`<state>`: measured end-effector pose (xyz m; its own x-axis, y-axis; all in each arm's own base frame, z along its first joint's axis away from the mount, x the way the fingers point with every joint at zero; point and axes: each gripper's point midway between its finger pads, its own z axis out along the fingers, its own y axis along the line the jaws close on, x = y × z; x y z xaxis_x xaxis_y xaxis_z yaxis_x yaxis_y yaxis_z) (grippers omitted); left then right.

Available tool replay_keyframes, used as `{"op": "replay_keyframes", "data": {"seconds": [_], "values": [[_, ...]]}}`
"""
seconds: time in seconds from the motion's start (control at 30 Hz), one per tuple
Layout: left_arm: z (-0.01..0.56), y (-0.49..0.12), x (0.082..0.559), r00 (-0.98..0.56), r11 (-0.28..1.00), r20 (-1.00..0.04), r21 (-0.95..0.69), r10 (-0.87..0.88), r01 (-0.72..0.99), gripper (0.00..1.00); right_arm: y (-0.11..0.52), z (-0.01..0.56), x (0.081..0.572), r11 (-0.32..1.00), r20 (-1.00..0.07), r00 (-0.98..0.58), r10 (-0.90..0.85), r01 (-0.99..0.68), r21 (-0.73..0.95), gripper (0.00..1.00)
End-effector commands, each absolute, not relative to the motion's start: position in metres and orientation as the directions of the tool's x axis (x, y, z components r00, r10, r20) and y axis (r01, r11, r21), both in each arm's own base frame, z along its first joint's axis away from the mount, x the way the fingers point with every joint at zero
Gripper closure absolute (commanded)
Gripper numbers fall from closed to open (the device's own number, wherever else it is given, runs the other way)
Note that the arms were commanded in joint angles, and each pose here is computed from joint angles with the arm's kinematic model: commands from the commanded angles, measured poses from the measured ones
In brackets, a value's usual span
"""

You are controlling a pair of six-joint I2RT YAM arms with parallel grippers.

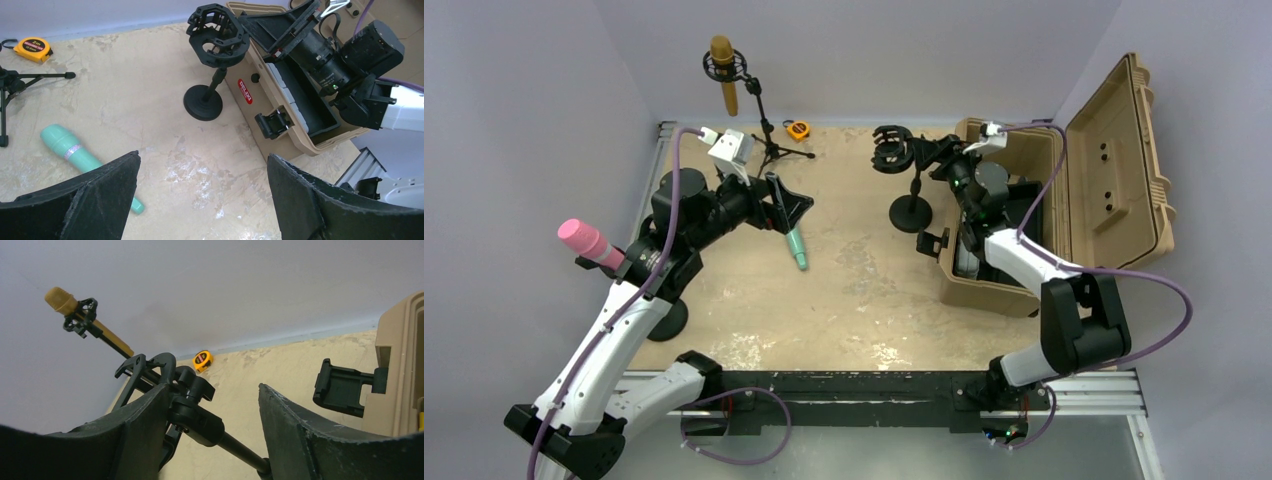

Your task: Remove the microphone from the stand

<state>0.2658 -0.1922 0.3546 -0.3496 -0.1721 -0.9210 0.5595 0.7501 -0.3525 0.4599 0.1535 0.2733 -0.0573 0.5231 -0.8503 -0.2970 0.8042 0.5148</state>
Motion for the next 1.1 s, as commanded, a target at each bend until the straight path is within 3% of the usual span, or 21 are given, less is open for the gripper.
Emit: {"op": "replay_keyframes", "data": {"seconds": [0.0,0.47,0.8,1.07], "values": [[0.379,-0.190,0.264,-0.277,0.752,-0.945,-0.309,-0.174,0.582,0.05,0.151,0.233,0.441,0.821,-0.859,-0.147,0.490,-0.255,0.512,0.39],[0.377,-0.194,0.262,-0.283,0.751,-0.946,-0.299,-0.155,0.588,0.06,0.172,0.198,0.434,0.765,-0.841,-0.224,0.493,-0.348,0.542,0.61],[0.379,-0.197,0.258,-0.283,0.741,-0.947,-0.298,-0.151,0.602,0.06,0.136,0.183,0.447,0.797,-0.855,-0.214,0.472,-0.312,0.518,0.68],[0.377,-0.201,0.257,-0.292,0.734,-0.946,-0.299,-0.142,0.610,0.06,0.155,0.194,0.442,0.766,-0.885,-0.224,0.409,-0.443,0.466,0.68]]}}
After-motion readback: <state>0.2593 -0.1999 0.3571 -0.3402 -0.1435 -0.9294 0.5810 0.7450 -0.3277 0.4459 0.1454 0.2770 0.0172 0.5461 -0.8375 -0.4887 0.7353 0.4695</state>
